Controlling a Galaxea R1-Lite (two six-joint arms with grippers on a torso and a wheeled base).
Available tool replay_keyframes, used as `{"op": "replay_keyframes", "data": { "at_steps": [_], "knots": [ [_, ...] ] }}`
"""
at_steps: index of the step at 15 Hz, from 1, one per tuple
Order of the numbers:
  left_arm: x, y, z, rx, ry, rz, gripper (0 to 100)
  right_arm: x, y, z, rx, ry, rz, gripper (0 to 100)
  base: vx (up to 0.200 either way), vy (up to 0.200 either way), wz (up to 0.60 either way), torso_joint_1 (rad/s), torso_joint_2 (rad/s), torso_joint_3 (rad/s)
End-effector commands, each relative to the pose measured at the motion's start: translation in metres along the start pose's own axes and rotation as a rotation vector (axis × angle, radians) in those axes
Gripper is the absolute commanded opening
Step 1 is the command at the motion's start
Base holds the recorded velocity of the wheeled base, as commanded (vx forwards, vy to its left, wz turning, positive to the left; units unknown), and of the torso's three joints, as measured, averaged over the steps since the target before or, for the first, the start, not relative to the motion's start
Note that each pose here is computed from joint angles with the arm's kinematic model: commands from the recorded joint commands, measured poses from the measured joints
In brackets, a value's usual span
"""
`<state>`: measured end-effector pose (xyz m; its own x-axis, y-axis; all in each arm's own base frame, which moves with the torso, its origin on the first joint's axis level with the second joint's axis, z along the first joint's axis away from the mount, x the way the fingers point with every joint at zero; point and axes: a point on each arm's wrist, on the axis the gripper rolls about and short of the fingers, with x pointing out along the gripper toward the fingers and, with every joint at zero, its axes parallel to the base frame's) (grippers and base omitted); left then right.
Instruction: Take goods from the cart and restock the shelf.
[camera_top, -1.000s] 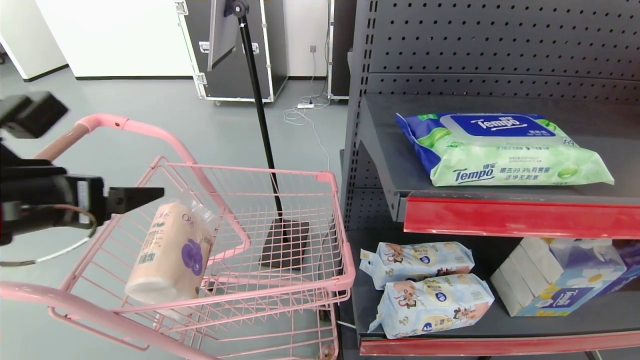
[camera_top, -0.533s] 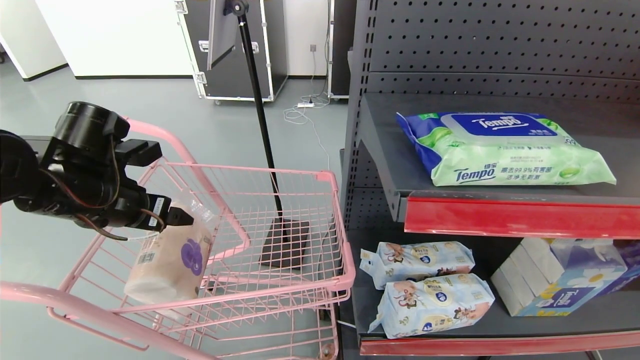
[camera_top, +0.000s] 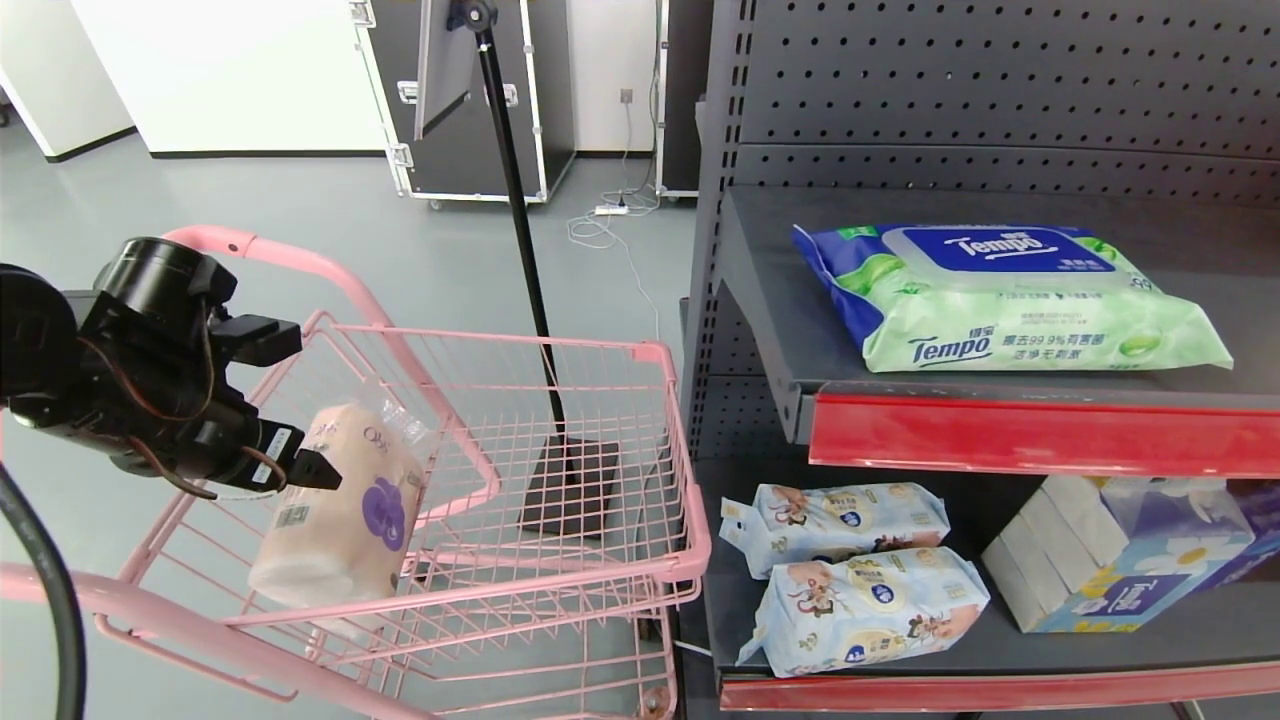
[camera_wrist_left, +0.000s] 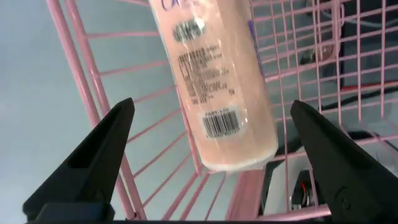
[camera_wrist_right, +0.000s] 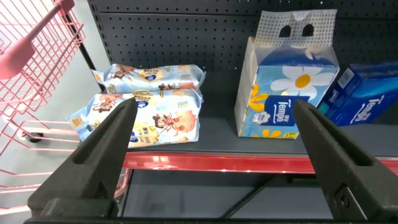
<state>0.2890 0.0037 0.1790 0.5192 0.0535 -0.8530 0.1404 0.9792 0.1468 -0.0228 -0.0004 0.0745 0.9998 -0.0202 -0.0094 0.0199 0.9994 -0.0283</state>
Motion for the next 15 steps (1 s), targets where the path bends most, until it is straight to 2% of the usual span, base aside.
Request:
{"op": "replay_keyframes", "data": {
  "at_steps": [1,5,9,15],
  "knots": [
    [0.003,0.001,0.0,0.001,0.012,-0.001,100,0.0,0.0,0.0,-0.001,0.0,0.0,100,0.0,0.0,0.0,0.0,0.0,0.0],
    [0.014,-0.001,0.003,0.008,0.038,-0.008,100,0.0,0.0,0.0,-0.001,0.0,0.0,100,0.0,0.0,0.0,0.0,0.0,0.0],
    [0.034,-0.005,0.003,0.01,0.093,-0.022,100,0.0,0.0,0.0,0.0,0.0,0.0,100,0.0,0.0,0.0,0.0,0.0,0.0],
    [0.051,-0.01,0.011,0.023,0.118,-0.036,100,0.0,0.0,0.0,0.0,0.0,0.0,100,0.0,0.0,0.0,0.0,0.0,0.0]
  ]
}}
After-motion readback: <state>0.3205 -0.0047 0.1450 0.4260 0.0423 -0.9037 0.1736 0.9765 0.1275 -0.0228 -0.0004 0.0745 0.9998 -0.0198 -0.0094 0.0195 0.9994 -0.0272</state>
